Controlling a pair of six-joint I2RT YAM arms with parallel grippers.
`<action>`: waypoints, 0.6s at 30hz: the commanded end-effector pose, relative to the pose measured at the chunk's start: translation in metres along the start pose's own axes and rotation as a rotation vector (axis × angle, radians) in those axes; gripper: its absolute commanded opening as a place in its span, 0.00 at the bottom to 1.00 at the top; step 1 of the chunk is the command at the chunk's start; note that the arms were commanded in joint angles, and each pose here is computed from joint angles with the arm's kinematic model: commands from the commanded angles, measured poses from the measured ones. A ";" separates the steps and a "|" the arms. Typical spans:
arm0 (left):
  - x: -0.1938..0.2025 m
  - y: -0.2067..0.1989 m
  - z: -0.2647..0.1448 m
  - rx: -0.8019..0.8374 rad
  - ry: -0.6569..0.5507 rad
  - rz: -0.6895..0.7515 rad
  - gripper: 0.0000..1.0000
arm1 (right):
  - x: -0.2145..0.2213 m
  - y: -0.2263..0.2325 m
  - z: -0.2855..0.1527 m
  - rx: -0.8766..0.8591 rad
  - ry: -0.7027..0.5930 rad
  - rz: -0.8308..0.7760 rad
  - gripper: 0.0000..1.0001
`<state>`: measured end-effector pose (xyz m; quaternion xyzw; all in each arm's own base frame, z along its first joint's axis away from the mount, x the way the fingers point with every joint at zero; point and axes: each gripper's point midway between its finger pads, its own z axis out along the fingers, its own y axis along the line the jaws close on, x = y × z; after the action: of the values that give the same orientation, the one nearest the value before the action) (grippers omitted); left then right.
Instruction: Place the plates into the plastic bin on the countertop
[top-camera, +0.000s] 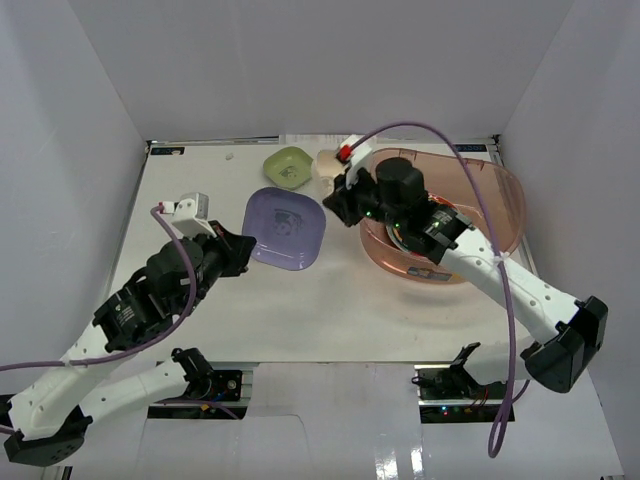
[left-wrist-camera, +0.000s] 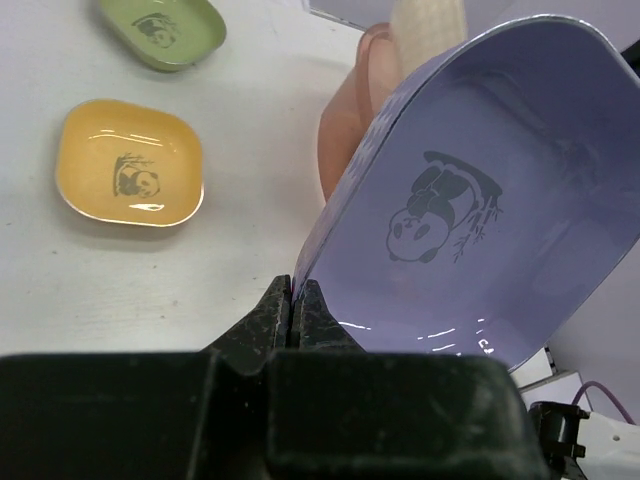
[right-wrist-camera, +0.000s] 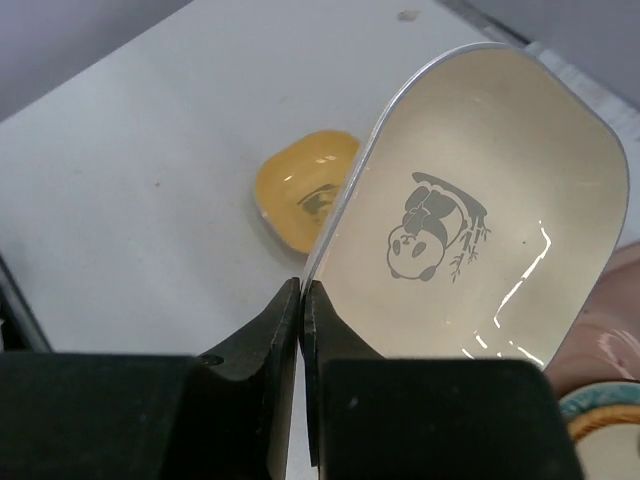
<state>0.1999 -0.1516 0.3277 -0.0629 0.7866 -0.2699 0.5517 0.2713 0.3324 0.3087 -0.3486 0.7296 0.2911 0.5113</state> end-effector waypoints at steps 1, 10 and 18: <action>-0.008 -0.029 0.010 0.093 -0.011 0.002 0.00 | -0.002 -0.096 -0.024 0.292 0.007 0.062 0.08; 0.001 -0.073 0.060 0.150 0.031 0.053 0.00 | 0.108 -0.219 -0.056 0.598 0.238 0.210 0.08; 0.016 -0.098 0.110 0.155 0.077 0.082 0.00 | 0.172 -0.236 -0.042 0.599 0.362 0.312 0.08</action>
<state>0.2634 -0.2646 0.3005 0.0221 0.8160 -0.2695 0.5110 0.3891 0.1251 0.1371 -0.1235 0.9135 0.0580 0.3834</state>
